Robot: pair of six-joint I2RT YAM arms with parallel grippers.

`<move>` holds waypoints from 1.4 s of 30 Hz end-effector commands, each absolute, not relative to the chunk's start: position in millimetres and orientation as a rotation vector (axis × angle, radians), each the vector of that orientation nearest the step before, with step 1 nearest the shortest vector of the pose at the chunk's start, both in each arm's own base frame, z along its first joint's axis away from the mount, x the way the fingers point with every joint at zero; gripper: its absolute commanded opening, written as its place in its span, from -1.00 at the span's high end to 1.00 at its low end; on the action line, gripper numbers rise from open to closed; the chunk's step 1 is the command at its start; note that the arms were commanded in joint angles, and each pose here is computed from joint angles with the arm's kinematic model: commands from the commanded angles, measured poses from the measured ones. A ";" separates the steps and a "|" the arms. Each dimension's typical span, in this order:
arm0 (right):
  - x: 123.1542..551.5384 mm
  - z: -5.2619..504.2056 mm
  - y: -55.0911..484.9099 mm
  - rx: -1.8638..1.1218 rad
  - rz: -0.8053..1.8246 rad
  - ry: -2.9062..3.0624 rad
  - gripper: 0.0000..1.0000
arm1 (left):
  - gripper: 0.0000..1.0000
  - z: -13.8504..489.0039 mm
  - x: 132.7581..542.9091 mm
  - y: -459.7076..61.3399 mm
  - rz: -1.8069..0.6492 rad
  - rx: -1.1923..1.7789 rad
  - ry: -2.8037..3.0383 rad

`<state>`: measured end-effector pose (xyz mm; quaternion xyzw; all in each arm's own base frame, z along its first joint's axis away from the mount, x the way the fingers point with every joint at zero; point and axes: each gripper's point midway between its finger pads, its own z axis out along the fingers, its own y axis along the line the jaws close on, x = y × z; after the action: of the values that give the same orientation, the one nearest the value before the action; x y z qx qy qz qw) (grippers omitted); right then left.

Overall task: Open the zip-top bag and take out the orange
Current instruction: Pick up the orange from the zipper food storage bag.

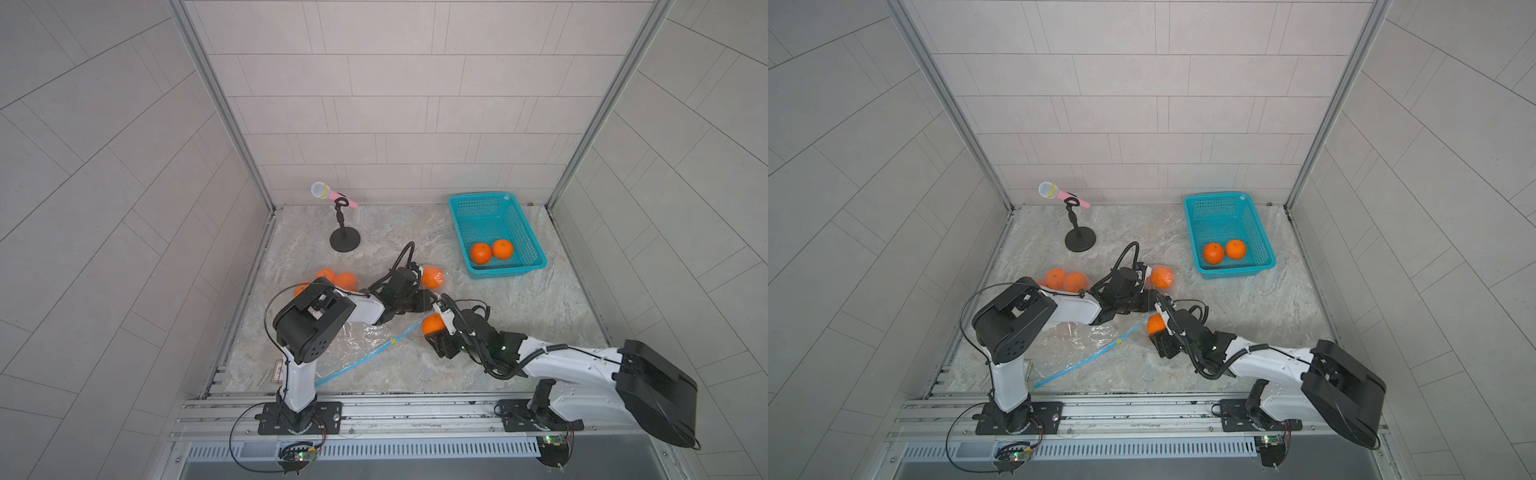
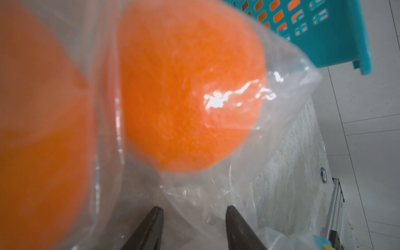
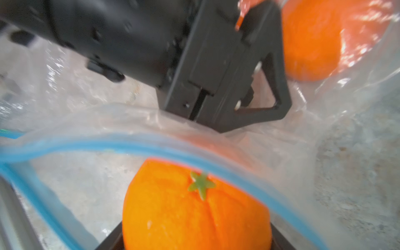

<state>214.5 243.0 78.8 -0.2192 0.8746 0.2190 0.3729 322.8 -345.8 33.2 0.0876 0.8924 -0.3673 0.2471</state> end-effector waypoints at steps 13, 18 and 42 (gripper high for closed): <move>214.1 127.4 205.0 -0.303 0.871 2.085 -0.41 | -0.03 -3.8 346.1 -338.3 -0.916 0.174 2.503; 233.0 117.8 199.2 -0.178 0.994 2.154 -0.40 | -0.03 33.0 340.3 -352.2 -1.065 0.207 2.387; 226.7 69.2 204.4 -0.403 0.478 2.407 -0.82 | -0.08 39.6 306.6 -362.9 -1.107 0.301 2.309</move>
<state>228.3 212.2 57.4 -0.1626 0.9126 0.2087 0.3117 308.5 -366.7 35.8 0.1132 0.8591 -0.4212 0.2677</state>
